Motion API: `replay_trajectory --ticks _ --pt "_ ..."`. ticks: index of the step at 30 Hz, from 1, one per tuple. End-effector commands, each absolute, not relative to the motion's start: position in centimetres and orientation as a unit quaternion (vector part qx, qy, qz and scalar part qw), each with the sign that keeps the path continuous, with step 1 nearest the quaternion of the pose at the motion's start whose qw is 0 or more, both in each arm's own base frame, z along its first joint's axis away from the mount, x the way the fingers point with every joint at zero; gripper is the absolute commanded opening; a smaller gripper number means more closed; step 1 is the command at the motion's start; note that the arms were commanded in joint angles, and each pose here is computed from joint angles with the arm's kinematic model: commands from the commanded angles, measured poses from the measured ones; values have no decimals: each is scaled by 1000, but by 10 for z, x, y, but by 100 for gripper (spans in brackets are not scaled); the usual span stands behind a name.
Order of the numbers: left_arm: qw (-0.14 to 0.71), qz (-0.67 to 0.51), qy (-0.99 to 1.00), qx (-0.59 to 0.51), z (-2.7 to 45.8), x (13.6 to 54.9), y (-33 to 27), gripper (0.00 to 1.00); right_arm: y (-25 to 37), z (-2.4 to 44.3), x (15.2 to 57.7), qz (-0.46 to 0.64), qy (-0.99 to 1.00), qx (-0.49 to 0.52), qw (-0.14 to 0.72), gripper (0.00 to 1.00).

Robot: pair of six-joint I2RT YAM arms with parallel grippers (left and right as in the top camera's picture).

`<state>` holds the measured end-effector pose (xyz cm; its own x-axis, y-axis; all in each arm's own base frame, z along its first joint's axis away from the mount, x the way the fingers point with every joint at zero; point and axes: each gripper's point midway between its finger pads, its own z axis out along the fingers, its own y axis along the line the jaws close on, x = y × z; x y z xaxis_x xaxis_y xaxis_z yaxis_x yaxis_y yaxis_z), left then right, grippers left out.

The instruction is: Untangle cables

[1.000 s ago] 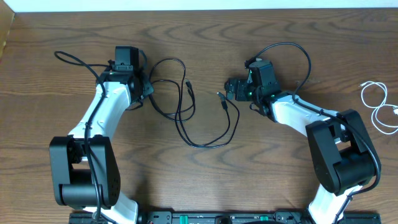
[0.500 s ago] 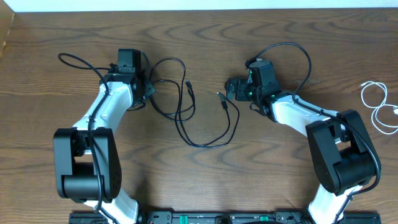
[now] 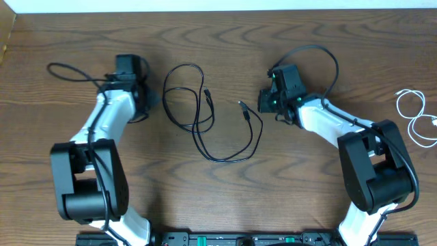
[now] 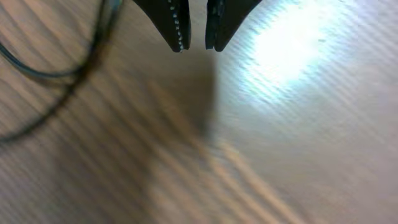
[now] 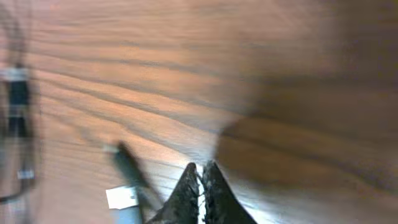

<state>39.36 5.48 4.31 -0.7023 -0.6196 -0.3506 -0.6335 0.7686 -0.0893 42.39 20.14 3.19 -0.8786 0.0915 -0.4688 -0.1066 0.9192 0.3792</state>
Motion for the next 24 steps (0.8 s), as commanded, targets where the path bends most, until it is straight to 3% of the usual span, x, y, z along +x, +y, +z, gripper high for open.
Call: replay_trajectory --ticks 1,4,9,12,15,16,22,24 --pt "164 -7 912 -375 37 387 67 15 241 74 435 277 925 -60 254 1" --pt "156 -33 907 -391 36 385 74 15 265 95 435 317 909 -86 256 6" --pt "149 -34 898 -412 35 378 89 15 296 101 422 329 899 -119 263 27" --pt "146 -33 896 -417 35 376 93 15 314 95 410 319 901 -136 259 47" --pt "146 -33 896 -417 35 376 93 17 332 86 397 299 905 -152 260 57" --pt "146 -33 896 -417 35 376 93 22 337 82 393 293 907 -157 260 60" --pt "146 -32 897 -417 35 376 93 24 369 58 372 267 908 -188 262 64" --pt "146 -32 896 -417 35 376 93 25 376 39 363 240 914 -196 262 59"
